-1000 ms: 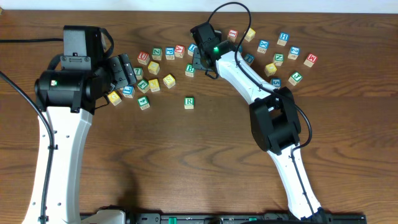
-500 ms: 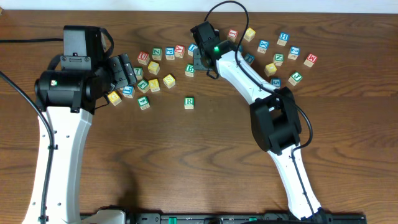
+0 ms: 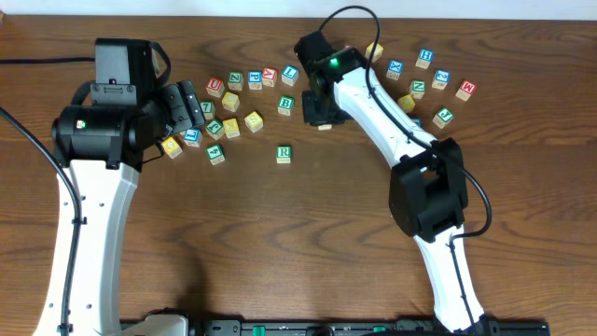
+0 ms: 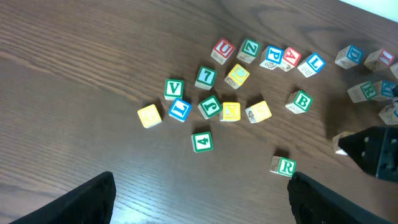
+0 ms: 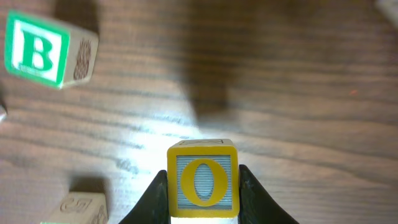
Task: Spell out ROBOT
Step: 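Carry the O block and set it right of the R block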
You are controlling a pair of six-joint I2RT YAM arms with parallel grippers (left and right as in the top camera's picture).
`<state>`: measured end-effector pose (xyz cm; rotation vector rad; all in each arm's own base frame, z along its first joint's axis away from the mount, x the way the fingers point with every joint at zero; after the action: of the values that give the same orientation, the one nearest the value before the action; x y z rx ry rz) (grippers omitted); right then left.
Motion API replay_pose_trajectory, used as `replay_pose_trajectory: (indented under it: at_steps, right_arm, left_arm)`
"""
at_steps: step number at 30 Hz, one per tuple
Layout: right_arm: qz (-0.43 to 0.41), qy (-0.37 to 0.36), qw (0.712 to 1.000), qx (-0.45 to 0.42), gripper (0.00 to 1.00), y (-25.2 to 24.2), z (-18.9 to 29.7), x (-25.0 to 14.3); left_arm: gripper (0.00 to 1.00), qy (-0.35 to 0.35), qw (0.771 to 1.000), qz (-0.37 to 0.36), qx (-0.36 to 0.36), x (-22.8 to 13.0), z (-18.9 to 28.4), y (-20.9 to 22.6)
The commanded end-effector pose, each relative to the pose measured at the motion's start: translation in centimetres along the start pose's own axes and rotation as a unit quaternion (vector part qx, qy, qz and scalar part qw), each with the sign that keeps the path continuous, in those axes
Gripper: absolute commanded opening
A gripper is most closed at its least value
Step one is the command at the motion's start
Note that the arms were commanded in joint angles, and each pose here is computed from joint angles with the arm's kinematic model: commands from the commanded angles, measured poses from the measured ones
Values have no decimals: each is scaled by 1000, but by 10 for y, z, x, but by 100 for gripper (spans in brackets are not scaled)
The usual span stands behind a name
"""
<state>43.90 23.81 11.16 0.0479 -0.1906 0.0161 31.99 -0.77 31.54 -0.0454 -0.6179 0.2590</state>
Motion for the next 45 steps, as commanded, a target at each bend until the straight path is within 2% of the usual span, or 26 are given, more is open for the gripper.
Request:
replay_pose_trajectory:
  at_steps: [1, 16, 24, 36, 39, 43, 45]
  right_arm:
    - [20, 20, 999, 25, 22, 17, 2, -14]
    - [53, 55, 997, 14, 22, 42, -15, -51]
    - [64, 57, 996, 17, 32, 51, -14, -58]
    - [66, 56, 996, 17, 33, 53, -14, -59]
    - [63, 56, 996, 17, 31, 50, -14, -57]
    - [60, 52, 997, 19, 21, 49, -13, -53]
    - [59, 48, 997, 21, 19, 49, -9, -51]
  left_arm:
    - [87, 7, 1000, -8, 7, -1, -5, 3]
    - [87, 7, 1000, -8, 7, -1, -5, 3]
    - [87, 7, 1000, -8, 7, -1, -5, 3]
    - [87, 7, 1000, -8, 7, -1, -5, 3]
    - [87, 7, 1000, -8, 7, -1, -5, 3]
    - [88, 7, 1000, -8, 6, -2, -5, 3]
    - [87, 8, 1000, -6, 6, -2, -6, 2]
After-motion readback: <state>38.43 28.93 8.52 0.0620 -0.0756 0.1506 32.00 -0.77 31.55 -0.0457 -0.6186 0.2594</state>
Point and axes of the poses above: each gripper's point midway between its finger pads, its own z axis back along the fingers, its own y axis along the line the jaws close on, x = y × z, the point moved 6 cm from there along z, back along the fingers, and after that the axes turned 3 degrees about -z, right-handed, at the moved point
